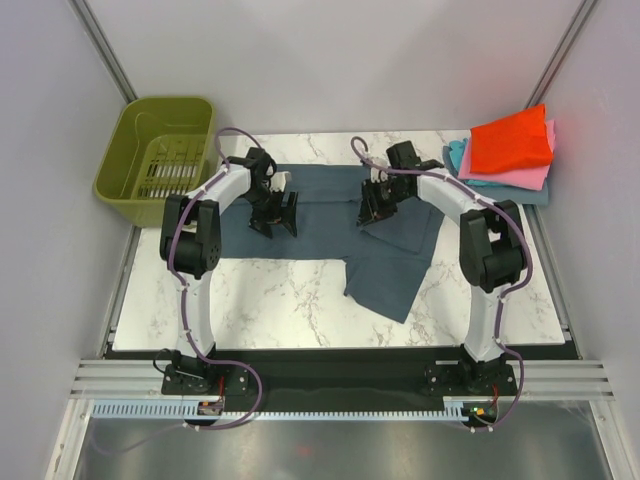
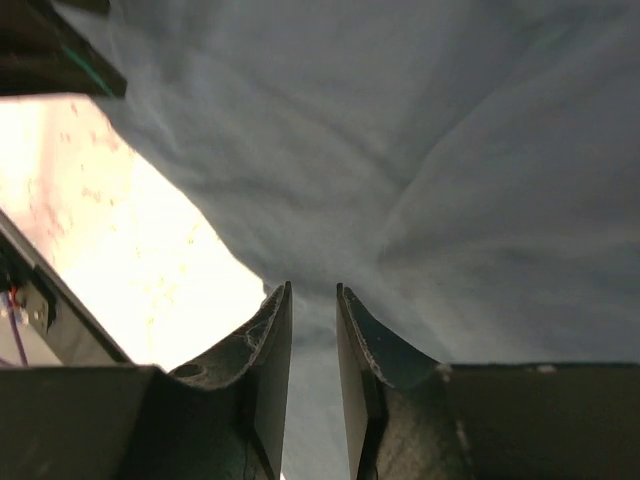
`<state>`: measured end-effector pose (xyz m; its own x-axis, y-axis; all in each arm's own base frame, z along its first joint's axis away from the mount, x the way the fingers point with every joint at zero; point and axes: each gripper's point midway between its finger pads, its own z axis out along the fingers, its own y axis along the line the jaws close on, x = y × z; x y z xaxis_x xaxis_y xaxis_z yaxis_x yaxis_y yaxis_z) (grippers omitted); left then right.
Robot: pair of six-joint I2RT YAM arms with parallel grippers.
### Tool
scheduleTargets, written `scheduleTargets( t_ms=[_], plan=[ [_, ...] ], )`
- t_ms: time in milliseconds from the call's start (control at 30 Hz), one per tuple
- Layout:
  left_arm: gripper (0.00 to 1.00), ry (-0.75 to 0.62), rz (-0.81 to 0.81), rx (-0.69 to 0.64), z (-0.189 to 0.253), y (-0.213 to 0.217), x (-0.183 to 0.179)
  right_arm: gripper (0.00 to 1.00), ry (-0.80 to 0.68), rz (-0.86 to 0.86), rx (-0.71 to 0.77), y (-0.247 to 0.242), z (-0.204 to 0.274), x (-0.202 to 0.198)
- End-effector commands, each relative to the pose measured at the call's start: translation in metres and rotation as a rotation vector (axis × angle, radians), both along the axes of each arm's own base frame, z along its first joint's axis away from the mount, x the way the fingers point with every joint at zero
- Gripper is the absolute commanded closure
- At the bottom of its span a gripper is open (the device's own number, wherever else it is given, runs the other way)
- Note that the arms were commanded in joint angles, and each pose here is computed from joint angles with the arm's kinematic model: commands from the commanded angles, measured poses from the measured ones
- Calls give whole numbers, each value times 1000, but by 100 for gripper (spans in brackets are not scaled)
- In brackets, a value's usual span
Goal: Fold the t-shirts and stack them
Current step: Fold the tshirt
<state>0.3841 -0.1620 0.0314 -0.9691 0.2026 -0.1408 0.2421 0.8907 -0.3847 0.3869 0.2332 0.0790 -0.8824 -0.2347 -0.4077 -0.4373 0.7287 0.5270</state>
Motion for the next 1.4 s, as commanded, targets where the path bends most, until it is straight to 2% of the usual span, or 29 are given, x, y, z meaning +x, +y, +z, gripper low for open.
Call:
scheduleTargets(
  t_ms=[0, 100, 133, 233, 333, 400, 500, 533, 700, 1067, 1367],
  plan=[
    [12, -96, -1, -13, 24, -7, 22, 68, -168, -71, 20, -16, 45, 47],
    [5, -213, -24, -43, 59, -14, 49, 65, -211, -152, -41, -48, 40, 80],
    [1, -232, -26, -38, 61, -13, 55, 56, -237, -189, -54, -62, 45, 94],
    [1, -290, -37, -38, 69, -8, 75, 38, -263, -238, -124, -87, 33, 119],
    [1, -330, 6, 80, 59, 12, 99, 30, -289, -294, -189, -113, 23, 141],
    [1, -359, 53, 165, 52, 29, 116, 29, -295, -297, -229, -123, 10, 149],
    [3, -389, 63, 202, 45, 39, 134, 28, -297, -314, -260, -135, -2, 159],
    [7, -388, 66, 216, 41, 44, 136, 28, -296, -322, -267, -139, -5, 162],
    [7, -361, 66, 262, 19, 58, 142, 28, -265, -333, -287, -149, -27, 166],
    [6, -352, 55, 274, -2, 61, 155, 25, -264, -354, -340, -163, -50, 185],
    [6, -408, 53, 262, 3, 57, 174, 20, -305, -391, -389, -177, -56, 210]
  ],
)
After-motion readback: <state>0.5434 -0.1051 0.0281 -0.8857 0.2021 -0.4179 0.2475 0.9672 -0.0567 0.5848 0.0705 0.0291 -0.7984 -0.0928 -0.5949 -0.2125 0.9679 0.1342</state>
